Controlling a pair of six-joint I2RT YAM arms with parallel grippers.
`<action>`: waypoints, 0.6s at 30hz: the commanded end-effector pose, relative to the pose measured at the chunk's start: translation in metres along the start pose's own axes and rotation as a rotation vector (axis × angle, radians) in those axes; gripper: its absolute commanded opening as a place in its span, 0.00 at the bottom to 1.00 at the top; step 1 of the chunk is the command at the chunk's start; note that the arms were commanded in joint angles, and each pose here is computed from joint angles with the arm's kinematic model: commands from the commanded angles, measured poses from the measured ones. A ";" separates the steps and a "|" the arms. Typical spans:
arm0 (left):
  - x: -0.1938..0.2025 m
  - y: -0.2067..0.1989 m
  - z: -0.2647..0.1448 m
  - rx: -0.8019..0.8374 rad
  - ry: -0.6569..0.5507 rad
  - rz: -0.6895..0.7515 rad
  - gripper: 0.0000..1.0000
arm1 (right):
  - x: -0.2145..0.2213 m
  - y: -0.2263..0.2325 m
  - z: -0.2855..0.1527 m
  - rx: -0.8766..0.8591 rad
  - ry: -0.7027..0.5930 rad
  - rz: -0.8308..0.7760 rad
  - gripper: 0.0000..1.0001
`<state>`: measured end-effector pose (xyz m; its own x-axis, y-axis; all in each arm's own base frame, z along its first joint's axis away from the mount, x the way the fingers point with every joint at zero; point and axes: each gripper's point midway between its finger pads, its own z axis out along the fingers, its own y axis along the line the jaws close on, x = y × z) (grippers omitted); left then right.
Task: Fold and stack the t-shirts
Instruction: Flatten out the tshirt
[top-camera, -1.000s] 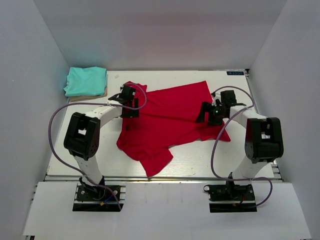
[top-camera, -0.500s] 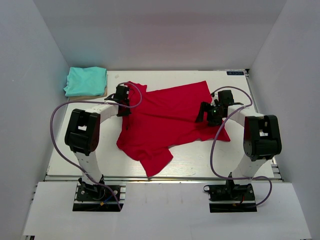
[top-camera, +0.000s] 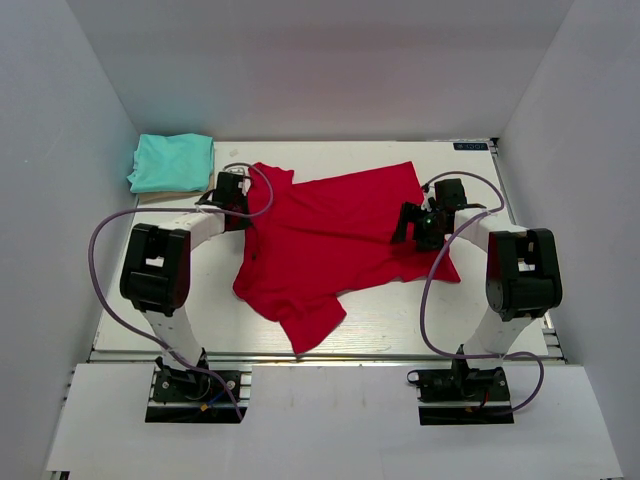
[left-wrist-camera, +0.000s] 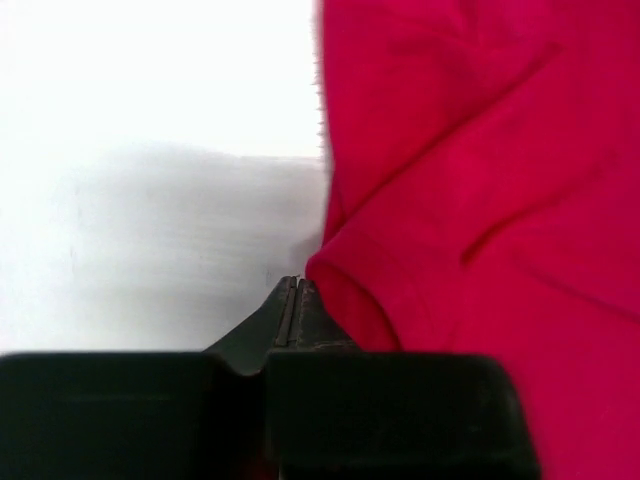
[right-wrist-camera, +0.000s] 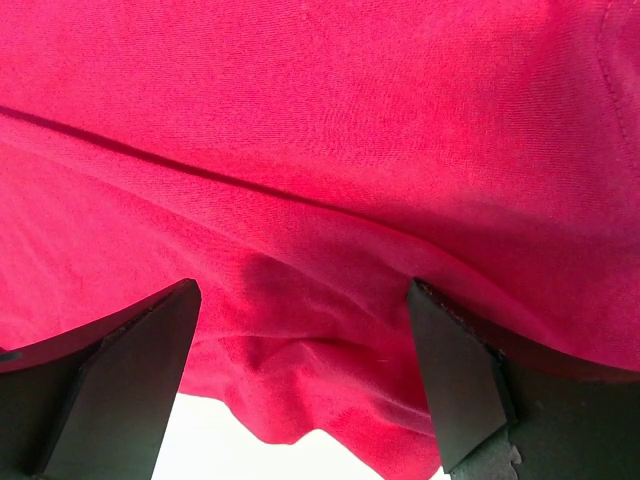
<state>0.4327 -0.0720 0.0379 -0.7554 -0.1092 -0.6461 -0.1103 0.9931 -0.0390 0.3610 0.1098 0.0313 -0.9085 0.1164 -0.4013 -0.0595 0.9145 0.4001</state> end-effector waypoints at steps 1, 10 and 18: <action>-0.035 -0.028 -0.019 0.192 -0.076 0.113 0.22 | 0.021 -0.024 0.009 0.104 0.076 0.020 0.90; -0.013 -0.032 -0.004 0.239 -0.001 0.211 0.70 | 0.022 -0.023 0.010 0.092 0.087 0.025 0.90; -0.004 -0.037 0.022 0.241 0.065 0.203 0.20 | 0.022 -0.022 0.008 0.094 0.087 0.023 0.90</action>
<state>0.4511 -0.1013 0.0212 -0.7852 0.0905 -0.6126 0.1755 0.9812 -0.0800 0.3632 0.1090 0.0311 -0.9091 0.1167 -0.4000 -0.0552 0.9178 0.3932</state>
